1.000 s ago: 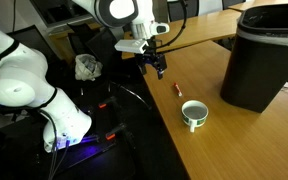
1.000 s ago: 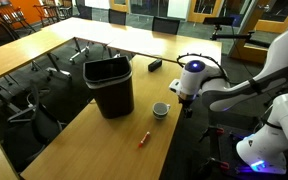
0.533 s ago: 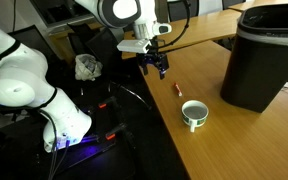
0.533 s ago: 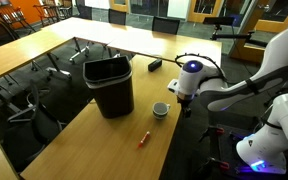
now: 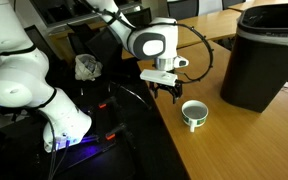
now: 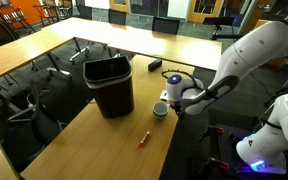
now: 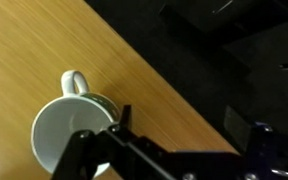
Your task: Move the mug forward slightly
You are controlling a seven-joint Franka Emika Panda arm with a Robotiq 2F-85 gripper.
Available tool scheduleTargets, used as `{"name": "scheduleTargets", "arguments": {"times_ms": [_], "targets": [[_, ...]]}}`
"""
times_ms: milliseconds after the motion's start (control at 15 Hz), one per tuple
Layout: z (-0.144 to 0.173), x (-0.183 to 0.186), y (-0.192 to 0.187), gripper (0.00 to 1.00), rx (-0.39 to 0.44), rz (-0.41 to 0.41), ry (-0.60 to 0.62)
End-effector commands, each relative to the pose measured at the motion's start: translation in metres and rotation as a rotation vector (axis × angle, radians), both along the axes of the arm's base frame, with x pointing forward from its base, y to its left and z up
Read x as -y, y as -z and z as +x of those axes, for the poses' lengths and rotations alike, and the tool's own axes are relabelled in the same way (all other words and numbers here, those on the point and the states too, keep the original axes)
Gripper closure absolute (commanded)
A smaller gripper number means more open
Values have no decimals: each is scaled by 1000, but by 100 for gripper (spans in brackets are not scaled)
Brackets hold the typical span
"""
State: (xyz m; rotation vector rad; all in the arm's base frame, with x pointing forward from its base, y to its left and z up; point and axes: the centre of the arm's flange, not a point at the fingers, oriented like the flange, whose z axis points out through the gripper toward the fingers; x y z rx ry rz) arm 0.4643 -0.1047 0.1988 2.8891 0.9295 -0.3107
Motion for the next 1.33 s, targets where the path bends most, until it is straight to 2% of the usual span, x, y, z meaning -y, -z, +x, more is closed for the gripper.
{"name": "scheduleTargets", "arguments": {"times_ms": [0, 267, 400, 467, 600, 1000, 1133, 1267], "targets": [[36, 21, 33, 0, -13, -19, -31], [61, 41, 66, 0, -44, -47, -59], [70, 46, 79, 12, -53, -51, -62], [75, 49, 86, 29, -60, -47, -65], [82, 52, 94, 39, -61, -62, -76], [88, 45, 92, 87, -57, -66, -133], [84, 43, 91, 99, -62, -62, -128], [79, 43, 89, 100, -61, -70, -103]]}}
